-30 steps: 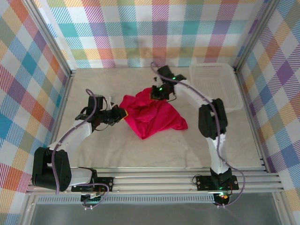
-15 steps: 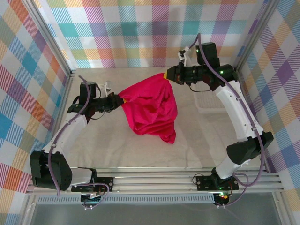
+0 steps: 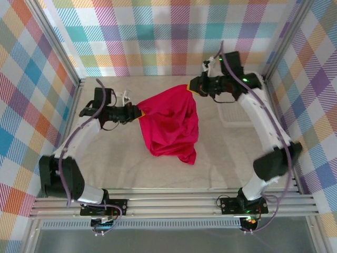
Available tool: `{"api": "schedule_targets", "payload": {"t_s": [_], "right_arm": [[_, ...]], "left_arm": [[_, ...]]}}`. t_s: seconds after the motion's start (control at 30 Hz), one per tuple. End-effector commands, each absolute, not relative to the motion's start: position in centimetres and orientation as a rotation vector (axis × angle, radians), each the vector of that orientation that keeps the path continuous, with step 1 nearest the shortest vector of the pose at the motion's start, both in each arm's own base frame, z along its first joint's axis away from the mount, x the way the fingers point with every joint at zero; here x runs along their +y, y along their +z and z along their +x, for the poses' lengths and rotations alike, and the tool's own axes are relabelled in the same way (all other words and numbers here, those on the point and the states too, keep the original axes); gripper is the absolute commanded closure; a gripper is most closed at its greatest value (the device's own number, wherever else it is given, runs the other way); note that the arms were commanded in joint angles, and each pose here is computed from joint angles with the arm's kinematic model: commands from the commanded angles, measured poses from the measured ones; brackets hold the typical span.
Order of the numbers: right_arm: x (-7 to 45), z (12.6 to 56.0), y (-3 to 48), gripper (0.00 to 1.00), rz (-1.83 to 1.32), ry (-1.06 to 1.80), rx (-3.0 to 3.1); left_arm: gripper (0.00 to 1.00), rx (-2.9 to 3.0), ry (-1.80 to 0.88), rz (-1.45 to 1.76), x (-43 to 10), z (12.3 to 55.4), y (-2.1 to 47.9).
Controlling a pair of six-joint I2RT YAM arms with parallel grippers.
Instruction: Fold the inside-out t-shirt
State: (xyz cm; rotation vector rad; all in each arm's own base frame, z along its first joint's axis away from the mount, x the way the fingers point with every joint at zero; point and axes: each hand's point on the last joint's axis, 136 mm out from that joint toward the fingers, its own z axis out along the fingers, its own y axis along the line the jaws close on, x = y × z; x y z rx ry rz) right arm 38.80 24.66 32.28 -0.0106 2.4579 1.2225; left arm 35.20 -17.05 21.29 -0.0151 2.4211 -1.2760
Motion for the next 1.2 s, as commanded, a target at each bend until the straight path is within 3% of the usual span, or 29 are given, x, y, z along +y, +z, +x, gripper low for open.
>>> {"api": "schedule_targets", "payload": {"t_s": [0.0, 0.1, 0.2, 0.33, 0.37, 0.4, 0.43, 0.53, 0.7, 0.9, 1.0, 1.17], "right_arm": [[24.9, 43.3, 20.1, 1.0, 0.13, 1.101, 2.692], [26.7, 44.2, 16.5, 1.0, 0.134, 1.142, 2.765], [28.3, 44.0, 15.7, 1.0, 0.078, 1.153, 2.792], [29.2, 43.4, 16.7, 0.98, 0.015, 1.176, 2.776], [29.0, 43.3, 17.0, 0.89, 0.009, 1.168, 2.772], [28.6, 43.2, 17.4, 0.7, 0.011, 1.142, 2.769], [28.1, 43.0, 17.6, 0.6, 0.011, 1.108, 2.767], [25.3, 42.3, 17.9, 0.38, 0.072, 0.997, 2.757], [20.9, 40.3, 17.0, 0.39, 0.198, 0.902, 2.743], [22.0, 38.1, 15.7, 0.56, 0.139, 0.955, 2.772], [23.1, 37.5, 14.6, 0.55, 0.108, 0.963, 2.811], [23.8, 36.9, 13.0, 0.54, 0.107, 0.97, 2.843]], "left_arm": [[0.94, 2.562, -1.215, -0.196, -15.7, 35.0, 15.8], [0.78, 2.608, -0.987, -0.329, -13.2, 35.0, 14.1], [0.56, 2.579, -0.75, -0.415, -10.5, 35.1, 14.8], [0.46, 2.425, -0.744, -0.252, -12.7, 34.8, 19.3], [0.46, 2.394, -0.785, -0.195, -14.1, 34.5, 20.1], [0.46, 2.361, -0.837, -0.143, -15.5, 34.4, 20.9], [0.46, 2.335, -0.884, -0.102, -17.1, 34.1, 21.4], [0.45, 2.31, -0.951, -0.015, -21.4, 33.9, 21.1], [0.44, 2.44, -0.893, -0.007, -25.7, 35.2, 17.7], [0.43, 2.522, -0.68, -0.155, -24.0, 37.4, 14.5], [0.37, 2.575, -0.577, -0.155, -23.4, 38.0, 12.6], [0.36, 2.633, -0.507, -0.117, -24.0, 39.5, 10.6]]}}
